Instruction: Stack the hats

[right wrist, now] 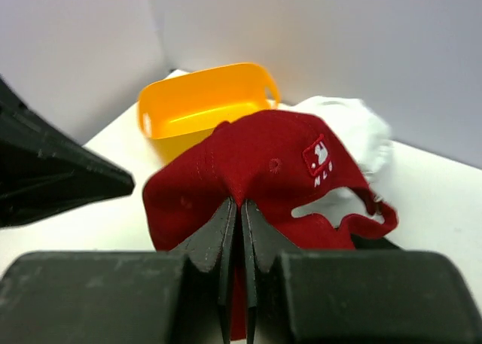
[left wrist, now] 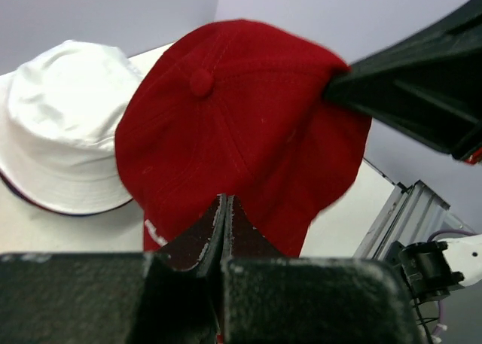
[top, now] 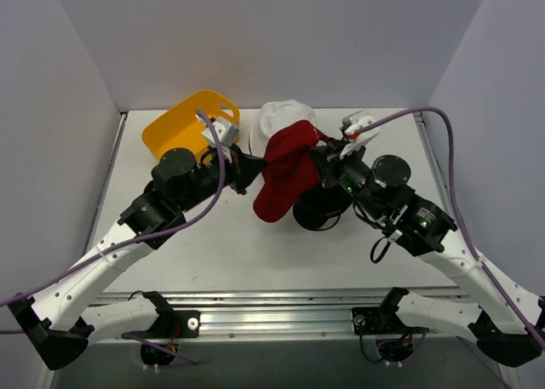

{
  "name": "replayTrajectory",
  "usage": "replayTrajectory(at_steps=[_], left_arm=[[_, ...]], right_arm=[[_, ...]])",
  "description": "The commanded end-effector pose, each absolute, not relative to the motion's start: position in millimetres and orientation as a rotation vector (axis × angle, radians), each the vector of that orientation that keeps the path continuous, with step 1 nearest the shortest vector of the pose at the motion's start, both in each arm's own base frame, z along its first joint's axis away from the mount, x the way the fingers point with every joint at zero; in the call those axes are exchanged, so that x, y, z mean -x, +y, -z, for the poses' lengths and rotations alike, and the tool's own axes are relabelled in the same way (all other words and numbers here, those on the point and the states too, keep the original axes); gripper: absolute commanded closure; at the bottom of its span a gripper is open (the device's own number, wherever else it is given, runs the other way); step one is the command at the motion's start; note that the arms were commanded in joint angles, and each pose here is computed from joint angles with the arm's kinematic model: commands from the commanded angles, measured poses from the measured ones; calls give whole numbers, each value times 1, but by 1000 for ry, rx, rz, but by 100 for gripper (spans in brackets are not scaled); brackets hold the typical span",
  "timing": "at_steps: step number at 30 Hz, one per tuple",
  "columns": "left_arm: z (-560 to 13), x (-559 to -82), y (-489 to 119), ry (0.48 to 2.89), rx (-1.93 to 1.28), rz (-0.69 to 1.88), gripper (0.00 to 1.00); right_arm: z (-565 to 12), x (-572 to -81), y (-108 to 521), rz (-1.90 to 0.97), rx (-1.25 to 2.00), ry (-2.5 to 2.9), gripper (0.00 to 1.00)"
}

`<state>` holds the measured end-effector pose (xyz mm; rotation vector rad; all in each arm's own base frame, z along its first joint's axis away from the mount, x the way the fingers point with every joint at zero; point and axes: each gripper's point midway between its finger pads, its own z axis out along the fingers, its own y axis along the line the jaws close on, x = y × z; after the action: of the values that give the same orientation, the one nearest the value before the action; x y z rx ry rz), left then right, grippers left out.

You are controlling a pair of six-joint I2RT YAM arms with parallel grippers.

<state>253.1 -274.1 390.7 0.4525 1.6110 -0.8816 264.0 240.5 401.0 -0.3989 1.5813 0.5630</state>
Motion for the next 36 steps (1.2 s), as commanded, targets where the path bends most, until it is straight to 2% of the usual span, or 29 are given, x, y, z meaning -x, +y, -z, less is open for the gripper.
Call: replayTrajectory(at_steps=[1, 9, 18, 23, 24, 27, 30, 36], left_arm=[[-405, -256, -298, 1503, -485, 852, 98], [-379, -264, -340, 1495, -520, 831, 98], [-362, -267, -349, 1503, -527, 829, 98], [-354, -269, -355, 1522, -536, 828, 98], [-351, -270, -356, 1529, -532, 830, 98], [-345, -275, -356, 1546, -512, 814, 98], [-337, -282, -356, 1570, -489, 787, 98], [-326, -287, -363, 1595, -493, 782, 98]], right_arm=[[-420, -275, 195, -361, 297, 1474, 100], [-377, -275, 161, -181, 285, 1488, 100], [-358, -263, 136, -174, 188, 1508, 100], [-325, -264, 141, -194, 174, 1582, 91], [-321, -265, 144, -209, 159, 1601, 84], [-315, -266, 146, -227, 127, 1647, 71], [-319, -263, 149, -276, 83, 1671, 64], [-330, -272, 141, -223, -35, 1740, 60]])
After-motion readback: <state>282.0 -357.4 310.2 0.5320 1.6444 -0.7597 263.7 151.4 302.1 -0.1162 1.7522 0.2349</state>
